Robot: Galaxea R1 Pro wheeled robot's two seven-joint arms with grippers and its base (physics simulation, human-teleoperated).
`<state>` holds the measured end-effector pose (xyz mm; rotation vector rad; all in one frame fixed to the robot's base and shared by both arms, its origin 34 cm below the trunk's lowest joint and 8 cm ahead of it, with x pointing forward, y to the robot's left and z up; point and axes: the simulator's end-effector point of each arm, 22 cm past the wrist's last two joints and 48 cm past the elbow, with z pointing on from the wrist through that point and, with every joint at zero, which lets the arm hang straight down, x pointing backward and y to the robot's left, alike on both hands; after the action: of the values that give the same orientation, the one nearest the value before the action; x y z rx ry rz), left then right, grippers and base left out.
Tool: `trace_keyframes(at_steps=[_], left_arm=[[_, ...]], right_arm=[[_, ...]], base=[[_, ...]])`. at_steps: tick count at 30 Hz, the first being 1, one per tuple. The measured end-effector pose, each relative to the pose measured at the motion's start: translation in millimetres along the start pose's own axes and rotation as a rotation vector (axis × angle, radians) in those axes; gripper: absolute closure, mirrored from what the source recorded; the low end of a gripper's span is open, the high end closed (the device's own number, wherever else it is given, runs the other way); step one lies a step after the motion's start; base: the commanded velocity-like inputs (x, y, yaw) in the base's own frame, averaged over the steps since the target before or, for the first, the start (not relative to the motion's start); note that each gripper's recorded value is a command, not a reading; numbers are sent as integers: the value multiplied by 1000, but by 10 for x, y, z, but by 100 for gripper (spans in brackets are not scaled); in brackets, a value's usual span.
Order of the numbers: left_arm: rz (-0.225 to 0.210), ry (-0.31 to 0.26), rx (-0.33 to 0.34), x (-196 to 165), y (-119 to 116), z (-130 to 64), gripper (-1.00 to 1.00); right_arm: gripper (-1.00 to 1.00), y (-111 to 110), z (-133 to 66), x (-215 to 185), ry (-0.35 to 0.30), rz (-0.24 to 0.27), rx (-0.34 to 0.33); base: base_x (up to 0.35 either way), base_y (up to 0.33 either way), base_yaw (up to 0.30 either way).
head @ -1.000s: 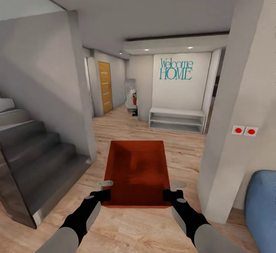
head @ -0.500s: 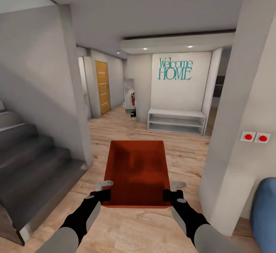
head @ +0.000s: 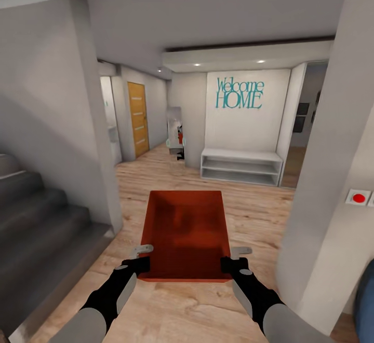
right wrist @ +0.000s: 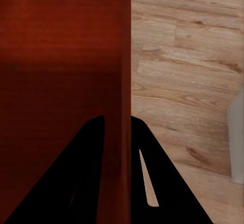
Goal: Move the two storage containers from the living room to the garage. In the garage, place one container on the floor and stack the other container on top of it (either order is fine).
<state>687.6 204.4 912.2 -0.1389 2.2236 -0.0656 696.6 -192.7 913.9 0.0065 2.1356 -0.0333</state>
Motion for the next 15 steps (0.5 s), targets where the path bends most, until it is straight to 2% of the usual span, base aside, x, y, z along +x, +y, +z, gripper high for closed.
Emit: trace_keyframes(at_steps=[15], left_arm=[[1,-1,0,-4,-1,0,100]], right_arm=[[100,0,0,-2,-1,1,0]], base=[[322,0,0]])
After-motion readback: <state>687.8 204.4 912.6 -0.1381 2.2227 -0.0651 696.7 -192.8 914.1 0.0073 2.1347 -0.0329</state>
